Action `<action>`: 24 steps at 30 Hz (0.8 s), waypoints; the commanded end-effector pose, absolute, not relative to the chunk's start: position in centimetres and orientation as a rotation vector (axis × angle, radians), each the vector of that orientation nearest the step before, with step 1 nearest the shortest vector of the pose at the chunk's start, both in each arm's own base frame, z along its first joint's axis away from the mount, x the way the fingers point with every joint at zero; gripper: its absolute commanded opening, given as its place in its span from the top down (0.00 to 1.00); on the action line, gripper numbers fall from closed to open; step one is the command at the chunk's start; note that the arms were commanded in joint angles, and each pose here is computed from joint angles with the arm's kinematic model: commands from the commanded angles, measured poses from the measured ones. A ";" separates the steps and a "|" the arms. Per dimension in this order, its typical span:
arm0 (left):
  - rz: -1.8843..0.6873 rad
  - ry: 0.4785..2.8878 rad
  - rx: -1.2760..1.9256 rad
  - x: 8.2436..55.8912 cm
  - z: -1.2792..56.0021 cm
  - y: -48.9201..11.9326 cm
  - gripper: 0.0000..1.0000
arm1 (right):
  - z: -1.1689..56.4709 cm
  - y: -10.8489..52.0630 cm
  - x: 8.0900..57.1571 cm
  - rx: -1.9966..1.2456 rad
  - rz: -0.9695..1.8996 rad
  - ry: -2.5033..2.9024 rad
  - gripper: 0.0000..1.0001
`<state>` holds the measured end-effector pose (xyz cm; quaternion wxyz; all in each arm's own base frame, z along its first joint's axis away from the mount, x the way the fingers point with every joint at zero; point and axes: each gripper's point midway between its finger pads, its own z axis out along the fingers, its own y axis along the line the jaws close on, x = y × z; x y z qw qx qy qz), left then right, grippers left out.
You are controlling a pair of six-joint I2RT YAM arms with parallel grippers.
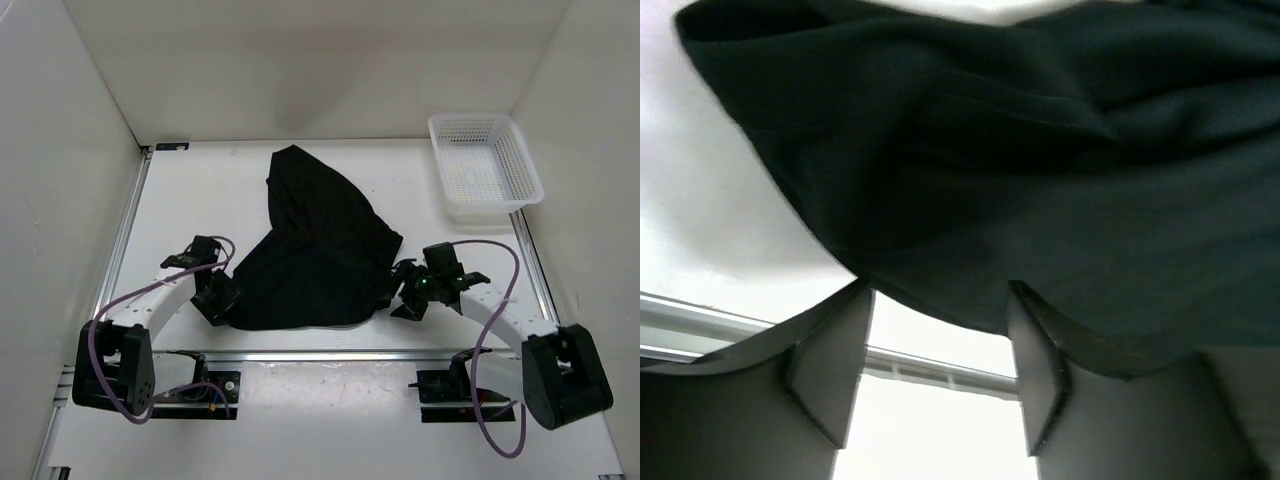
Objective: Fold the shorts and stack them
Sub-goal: Flatten the shorts out
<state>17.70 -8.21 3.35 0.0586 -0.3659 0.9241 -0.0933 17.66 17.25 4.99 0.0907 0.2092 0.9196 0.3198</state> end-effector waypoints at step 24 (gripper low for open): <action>-0.413 2.297 -0.840 34.5 27.3 -5.0 0.90 | 29.4 17.0 38.3 0.177 0.672 2.232 1.00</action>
